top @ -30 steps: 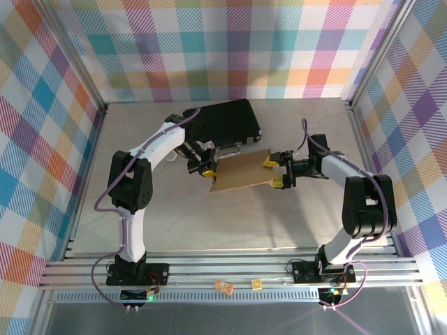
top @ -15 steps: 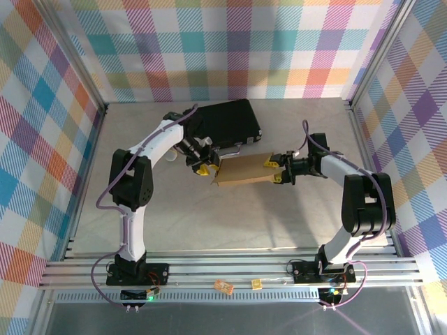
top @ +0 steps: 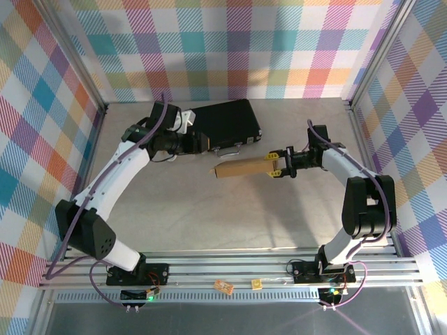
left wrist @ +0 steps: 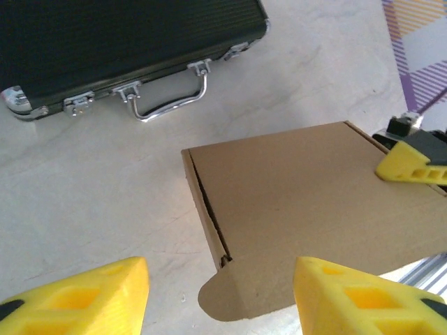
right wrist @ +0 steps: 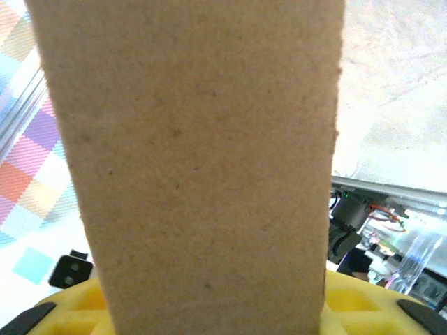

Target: Fold the paper box

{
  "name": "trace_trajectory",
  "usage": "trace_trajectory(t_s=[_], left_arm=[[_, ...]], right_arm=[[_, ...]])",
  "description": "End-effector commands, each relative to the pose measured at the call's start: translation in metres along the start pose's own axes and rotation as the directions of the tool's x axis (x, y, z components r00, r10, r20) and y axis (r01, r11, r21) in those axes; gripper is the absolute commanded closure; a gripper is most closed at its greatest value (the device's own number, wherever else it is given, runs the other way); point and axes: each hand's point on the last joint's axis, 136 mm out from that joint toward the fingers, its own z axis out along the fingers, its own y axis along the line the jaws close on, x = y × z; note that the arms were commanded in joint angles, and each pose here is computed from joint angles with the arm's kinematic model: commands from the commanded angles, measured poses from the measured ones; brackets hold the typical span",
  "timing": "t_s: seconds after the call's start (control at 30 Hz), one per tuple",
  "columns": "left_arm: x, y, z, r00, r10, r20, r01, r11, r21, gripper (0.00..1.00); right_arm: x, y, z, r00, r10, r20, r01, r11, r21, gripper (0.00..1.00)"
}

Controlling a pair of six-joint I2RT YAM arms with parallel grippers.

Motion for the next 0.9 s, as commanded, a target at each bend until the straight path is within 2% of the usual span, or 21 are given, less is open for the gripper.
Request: trace_trajectory(t_s=[0.0, 0.1, 0.2, 0.3, 0.5, 0.73, 0.87], left_arm=[[-0.006, -0.016, -0.001, 0.983, 0.149, 0.109, -0.158, 0.984, 0.085, 0.44], [0.017, -0.018, 0.004, 0.957, 0.282, 0.064, -0.287, 0.951, 0.111, 0.45], [0.039, -0.016, 0.011, 0.934, 0.356, -0.027, -0.349, 0.927, 0.138, 0.44], [0.056, -0.016, 0.015, 0.903, 0.424, -0.067, -0.410, 0.898, 0.159, 0.43], [0.075, -0.024, 0.020, 0.866, 0.492, -0.091, -0.455, 0.850, 0.266, 0.43], [0.090, -0.016, 0.028, 0.825, 0.549, -0.135, -0.500, 0.820, 0.281, 0.42], [0.089, -0.008, 0.040, 0.815, 0.560, -0.149, -0.517, 0.819, 0.247, 0.41]], right_arm=[[0.010, -0.012, 0.000, 0.987, 0.158, -0.033, -0.157, 0.987, 0.042, 0.65], [0.010, -0.018, 0.002, 0.980, 0.194, -0.044, -0.192, 0.980, 0.059, 0.66], [0.006, -0.021, 0.002, 0.975, 0.218, -0.047, -0.214, 0.975, 0.064, 0.67], [0.002, -0.023, 0.003, 0.969, 0.242, -0.055, -0.238, 0.969, 0.069, 0.68], [-0.008, -0.025, 0.004, 0.957, 0.283, -0.061, -0.278, 0.957, 0.076, 0.70], [-0.018, -0.025, 0.001, 0.948, 0.313, -0.060, -0.308, 0.948, 0.086, 0.71], [-0.022, -0.025, 0.000, 0.942, 0.328, -0.070, -0.321, 0.943, 0.093, 0.72]])
